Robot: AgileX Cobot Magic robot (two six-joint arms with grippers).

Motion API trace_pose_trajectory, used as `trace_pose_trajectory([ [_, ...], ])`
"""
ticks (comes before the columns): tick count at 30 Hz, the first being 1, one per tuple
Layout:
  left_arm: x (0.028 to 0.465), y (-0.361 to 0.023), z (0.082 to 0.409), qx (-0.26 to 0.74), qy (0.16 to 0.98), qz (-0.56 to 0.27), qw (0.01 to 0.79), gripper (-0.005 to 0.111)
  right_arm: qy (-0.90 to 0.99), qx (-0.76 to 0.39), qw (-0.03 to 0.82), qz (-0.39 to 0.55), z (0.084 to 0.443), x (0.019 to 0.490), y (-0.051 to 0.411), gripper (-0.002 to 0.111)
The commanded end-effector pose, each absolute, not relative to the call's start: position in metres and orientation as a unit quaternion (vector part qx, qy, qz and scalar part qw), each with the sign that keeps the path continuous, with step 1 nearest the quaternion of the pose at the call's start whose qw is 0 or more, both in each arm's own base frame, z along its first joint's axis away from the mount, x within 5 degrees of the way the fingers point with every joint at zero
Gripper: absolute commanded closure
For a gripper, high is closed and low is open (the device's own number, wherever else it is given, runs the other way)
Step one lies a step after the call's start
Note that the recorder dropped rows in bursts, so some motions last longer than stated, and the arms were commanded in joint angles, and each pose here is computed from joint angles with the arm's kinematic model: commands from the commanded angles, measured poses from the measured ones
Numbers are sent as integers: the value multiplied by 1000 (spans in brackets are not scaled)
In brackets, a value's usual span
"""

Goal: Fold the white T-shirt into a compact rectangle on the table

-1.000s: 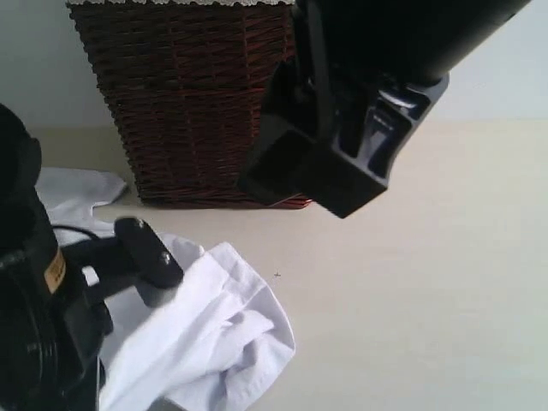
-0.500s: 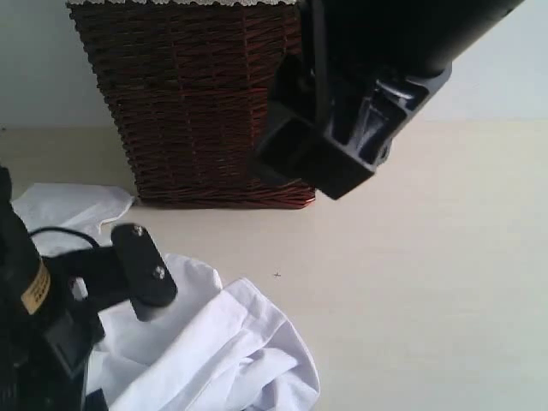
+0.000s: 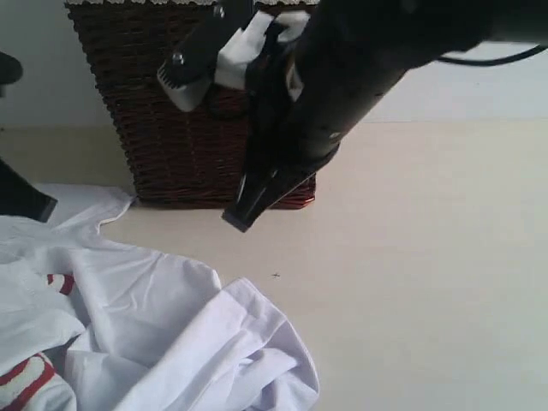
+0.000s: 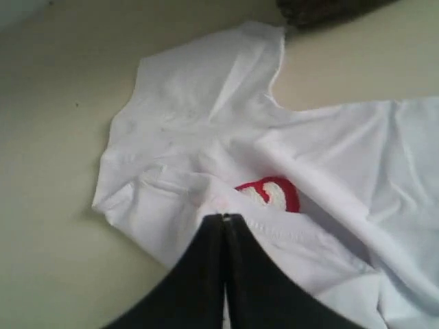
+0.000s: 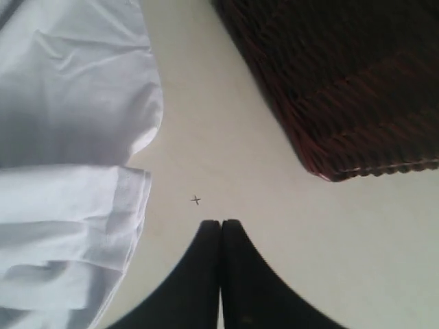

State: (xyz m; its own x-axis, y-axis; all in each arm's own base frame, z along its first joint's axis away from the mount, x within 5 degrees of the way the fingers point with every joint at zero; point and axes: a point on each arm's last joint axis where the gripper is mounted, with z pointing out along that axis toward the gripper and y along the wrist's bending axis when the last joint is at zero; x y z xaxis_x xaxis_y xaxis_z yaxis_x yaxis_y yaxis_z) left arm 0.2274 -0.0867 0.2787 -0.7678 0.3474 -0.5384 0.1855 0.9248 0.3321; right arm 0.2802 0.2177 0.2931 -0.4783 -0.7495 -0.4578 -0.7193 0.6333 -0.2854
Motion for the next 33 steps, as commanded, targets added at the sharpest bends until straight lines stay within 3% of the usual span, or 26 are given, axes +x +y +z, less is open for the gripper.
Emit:
trace_pose_trajectory([
  [1,258,-50,258,57,956,41,284,107,882,-418,219,9,243,316,213,108],
  [5,284,-25,233,15,970,-79,230,107,892,-388,180,150,228,346,202,108],
  [9,311,-12,204,-6,971,-134,200,107,868,-411,133,245,209,356,200,108],
  [15,353,-9,178,2,975,-136,175,107,877,-423,63,221,159,360,202,108],
  [21,379,-6,158,3,976,-122,179,107,850,-479,24,219,152,344,218,108],
  [30,395,-3,134,3,978,-113,173,107,859,-498,-18,115,106,331,221,108],
  [33,395,-3,127,8,980,-109,164,107,874,-483,-13,38,88,340,211,108],
])
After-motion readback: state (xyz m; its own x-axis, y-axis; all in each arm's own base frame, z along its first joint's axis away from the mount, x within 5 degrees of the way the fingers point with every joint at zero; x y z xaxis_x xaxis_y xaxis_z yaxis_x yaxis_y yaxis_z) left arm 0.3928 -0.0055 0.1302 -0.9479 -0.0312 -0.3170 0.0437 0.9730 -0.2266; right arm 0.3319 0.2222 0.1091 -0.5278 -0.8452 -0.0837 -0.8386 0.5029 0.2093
